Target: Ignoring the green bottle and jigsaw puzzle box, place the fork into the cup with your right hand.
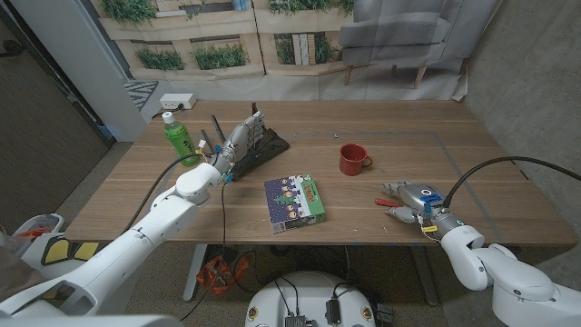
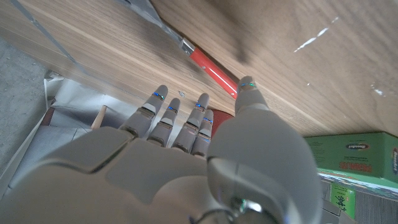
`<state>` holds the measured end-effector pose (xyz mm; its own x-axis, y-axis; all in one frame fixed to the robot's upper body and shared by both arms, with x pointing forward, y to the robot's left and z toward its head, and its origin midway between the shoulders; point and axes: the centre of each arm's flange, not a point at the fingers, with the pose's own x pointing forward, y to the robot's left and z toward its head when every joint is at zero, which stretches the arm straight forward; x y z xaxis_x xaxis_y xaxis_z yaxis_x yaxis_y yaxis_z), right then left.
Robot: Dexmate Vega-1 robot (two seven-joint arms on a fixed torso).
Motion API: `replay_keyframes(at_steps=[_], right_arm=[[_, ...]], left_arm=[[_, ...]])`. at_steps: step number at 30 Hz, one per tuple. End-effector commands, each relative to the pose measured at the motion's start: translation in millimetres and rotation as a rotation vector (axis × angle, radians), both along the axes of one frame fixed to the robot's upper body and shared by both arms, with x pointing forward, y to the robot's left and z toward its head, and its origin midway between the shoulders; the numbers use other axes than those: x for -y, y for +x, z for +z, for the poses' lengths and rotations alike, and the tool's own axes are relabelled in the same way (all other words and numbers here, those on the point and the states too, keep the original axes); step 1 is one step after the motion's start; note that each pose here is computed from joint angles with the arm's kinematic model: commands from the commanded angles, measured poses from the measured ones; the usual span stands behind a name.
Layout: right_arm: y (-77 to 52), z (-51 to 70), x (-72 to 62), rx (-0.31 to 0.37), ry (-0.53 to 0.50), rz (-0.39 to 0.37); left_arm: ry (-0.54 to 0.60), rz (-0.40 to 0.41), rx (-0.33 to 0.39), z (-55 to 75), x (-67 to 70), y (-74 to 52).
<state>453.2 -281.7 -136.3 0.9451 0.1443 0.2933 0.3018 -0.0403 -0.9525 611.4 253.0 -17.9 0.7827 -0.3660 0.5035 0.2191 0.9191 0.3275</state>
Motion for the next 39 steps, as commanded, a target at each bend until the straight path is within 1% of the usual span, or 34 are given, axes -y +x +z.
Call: replay_keyframes(at_steps=[1,10,23,27,35,39], right_arm=[[5.0,-2.2,-4.6,-0.013,0.004,0.007],[7.4,-4.2,-5.4,-0.016,0.005,0.01],[7.6,-7.3,-4.9,-0.01,0.008,0.011],[8.3,-8.6,-5.2,-0.021,0.009,0.014],[7.9,-9.7,-3.7,-0.032,0.0,0.013],[8.2,-10.2,-3.3,-0.021,0.0,0.012]], left_arm=[[-0.004,-0.003,-0.002,-0.9,-0.3,1.5],[-0.006,0.002,-0.002,-2.2,-1.8,-0.4],[-0.004,0.0,0.0,-3.5,0.4,-2.6],[-0.005,0.0,0.0,-4.1,0.9,-3.7],[-0.01,0.003,0.002,-5.8,0.6,-7.9],[-0.013,0.007,0.001,-7.4,-0.5,-10.3]])
